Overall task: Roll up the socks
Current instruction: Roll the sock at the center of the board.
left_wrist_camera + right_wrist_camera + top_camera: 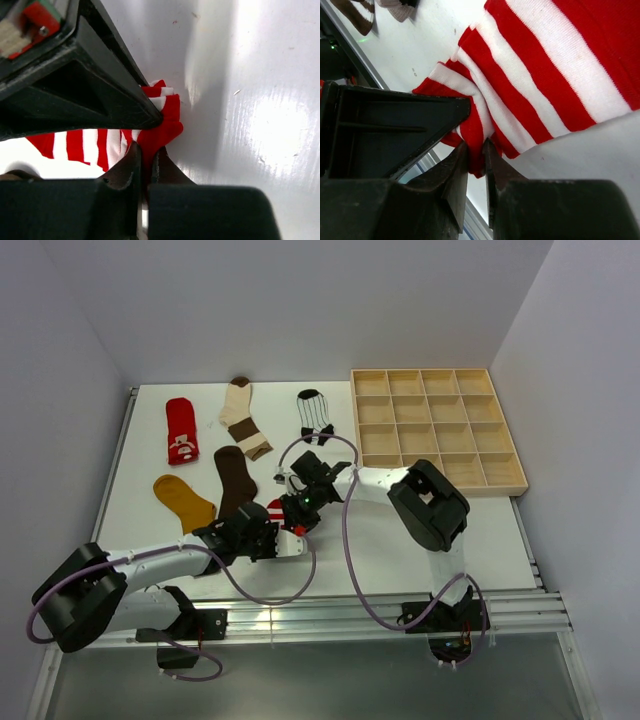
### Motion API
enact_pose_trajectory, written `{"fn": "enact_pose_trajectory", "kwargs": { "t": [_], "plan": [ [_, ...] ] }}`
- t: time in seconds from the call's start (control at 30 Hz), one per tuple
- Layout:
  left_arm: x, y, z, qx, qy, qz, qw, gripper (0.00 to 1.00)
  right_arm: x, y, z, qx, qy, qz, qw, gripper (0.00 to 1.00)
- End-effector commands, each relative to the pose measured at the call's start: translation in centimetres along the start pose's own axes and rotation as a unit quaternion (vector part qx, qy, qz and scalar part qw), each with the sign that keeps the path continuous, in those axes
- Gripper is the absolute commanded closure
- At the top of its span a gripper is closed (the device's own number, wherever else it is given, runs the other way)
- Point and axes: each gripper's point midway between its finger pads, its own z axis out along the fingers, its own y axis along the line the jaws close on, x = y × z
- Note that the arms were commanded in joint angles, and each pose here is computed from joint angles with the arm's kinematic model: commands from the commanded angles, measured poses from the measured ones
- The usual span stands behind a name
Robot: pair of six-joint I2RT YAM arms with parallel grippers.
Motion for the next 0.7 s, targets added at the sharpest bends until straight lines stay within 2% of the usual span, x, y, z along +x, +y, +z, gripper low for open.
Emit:
{"fn": "enact_pose_trajectory", "kwargs": {
  "t": [0.0, 0.17, 0.27, 0.47, 0.67],
  "plan": [
    [0.0, -1.5, 0.0, 0.036, 0.001, -0.027, 0.999, 1.00, 1.1, -1.7, -0.5, 0.049, -0.004, 0.005, 0.999, 0.77],
    [-0.6, -2.9, -0.6, 0.078, -0.005, -0.044, 0.996, 1.00, 1.0, -1.8, -1.5, 0.067, -0.042, 0.010, 0.997, 0.51],
    [-0.5, -3.2, -0.9, 0.090, -0.005, -0.049, 0.995, 1.00, 0.6, -1.9, -2.3, 0.079, -0.075, 0.012, 0.994, 0.44],
    [-0.9, -3.1, -1.8, 0.120, -0.017, -0.072, 0.990, 1.00, -0.3, -2.0, -4.5, 0.106, -0.148, 0.022, 0.983, 0.41],
    [-1.4, -3.4, -2.3, 0.164, -0.023, -0.097, 0.981, 1.00, -1.6, -1.6, -7.6, 0.116, -0.247, 0.013, 0.962, 0.40]
  ]
}}
